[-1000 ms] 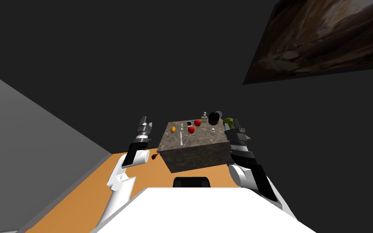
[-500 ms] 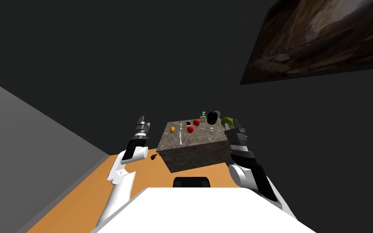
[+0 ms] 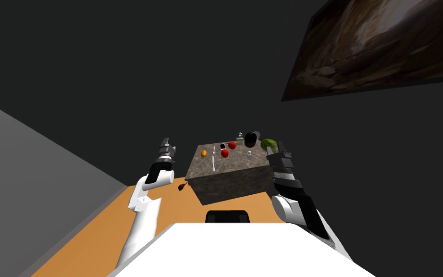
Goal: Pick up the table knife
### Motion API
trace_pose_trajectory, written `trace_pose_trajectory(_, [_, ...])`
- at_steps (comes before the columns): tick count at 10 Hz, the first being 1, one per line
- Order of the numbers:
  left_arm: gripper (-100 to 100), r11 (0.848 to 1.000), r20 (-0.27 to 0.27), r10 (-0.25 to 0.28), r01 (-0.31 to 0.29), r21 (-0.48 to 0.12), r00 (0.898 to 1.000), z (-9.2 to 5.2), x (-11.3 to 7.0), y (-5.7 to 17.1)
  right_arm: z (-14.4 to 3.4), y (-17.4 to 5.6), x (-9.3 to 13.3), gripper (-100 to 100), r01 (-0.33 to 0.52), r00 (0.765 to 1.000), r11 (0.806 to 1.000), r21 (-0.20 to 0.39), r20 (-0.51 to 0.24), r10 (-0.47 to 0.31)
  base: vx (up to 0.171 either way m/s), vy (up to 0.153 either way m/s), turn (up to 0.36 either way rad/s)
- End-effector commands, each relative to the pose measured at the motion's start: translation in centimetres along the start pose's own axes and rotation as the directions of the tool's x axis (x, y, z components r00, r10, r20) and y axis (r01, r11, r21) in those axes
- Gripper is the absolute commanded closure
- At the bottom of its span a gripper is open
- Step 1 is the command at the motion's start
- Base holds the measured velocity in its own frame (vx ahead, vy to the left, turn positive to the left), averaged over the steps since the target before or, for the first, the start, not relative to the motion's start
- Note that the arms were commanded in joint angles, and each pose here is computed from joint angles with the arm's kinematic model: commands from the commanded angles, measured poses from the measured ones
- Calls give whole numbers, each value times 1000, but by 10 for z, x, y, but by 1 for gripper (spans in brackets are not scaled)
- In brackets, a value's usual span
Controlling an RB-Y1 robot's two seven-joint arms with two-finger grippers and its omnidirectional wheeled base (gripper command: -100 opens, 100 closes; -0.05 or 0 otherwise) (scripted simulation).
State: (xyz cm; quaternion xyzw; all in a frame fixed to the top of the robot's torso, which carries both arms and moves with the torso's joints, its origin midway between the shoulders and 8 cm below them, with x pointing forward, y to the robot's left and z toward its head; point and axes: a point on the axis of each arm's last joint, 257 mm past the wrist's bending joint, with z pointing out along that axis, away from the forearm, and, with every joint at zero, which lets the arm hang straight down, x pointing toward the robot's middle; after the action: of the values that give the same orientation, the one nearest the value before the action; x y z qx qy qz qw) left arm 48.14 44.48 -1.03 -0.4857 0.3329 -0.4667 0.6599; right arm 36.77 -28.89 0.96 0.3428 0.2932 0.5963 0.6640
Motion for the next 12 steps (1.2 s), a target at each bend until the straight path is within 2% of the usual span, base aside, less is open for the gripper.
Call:
trace_pose_trajectory(1, [-100,999,32,-14,15,-45,999,4,-13,11,0,0,0,0,0,1000,1000,0,0,0,-20,-9,-45])
trace_pose_trajectory(2, [-100,998,36,-14,16,-59,999,4,-14,15,0,0,0,0,0,1000,1000,0,0,0,-10,-4,10])
trace_pose_trajectory(3, [-100,996,82,-43,49,-72,996,14,-31,17,0,0,0,0,0,1000,1000,0,0,0,-19,-12,-77])
trace_pose_trajectory(5, [-100,992,97,-42,53,-118,994,12,-34,29,0,0,0,0,0,1000,1000,0,0,0,-13,-10,-21])
trace_pose_trajectory(6, [-100,987,145,-76,95,-127,987,21,-51,30,0,0,0,0,0,1000,1000,0,0,0,-16,-20,-82])
trace_pose_trajectory(8, [-100,979,163,-73,102,-174,984,19,-54,43,0,0,0,0,0,1000,1000,0,0,0,-10,-14,-21])
trace_pose_trajectory(9, [-100,972,212,-111,150,-179,971,26,-70,45,0,0,0,0,0,1000,1000,0,0,0,-11,-18,-94])
trace_pose_trajectory(11, [-100,961,233,-106,160,-227,967,22,-73,58,0,0,0,0,0,1000,1000,0,0,0,-10,-15,-16])
trace_pose_trajectory(12, [-100,949,285,-145,214,-229,948,28,-88,62,0,0,0,0,0,1000,1000,0,0,0,-10,-29,-95])
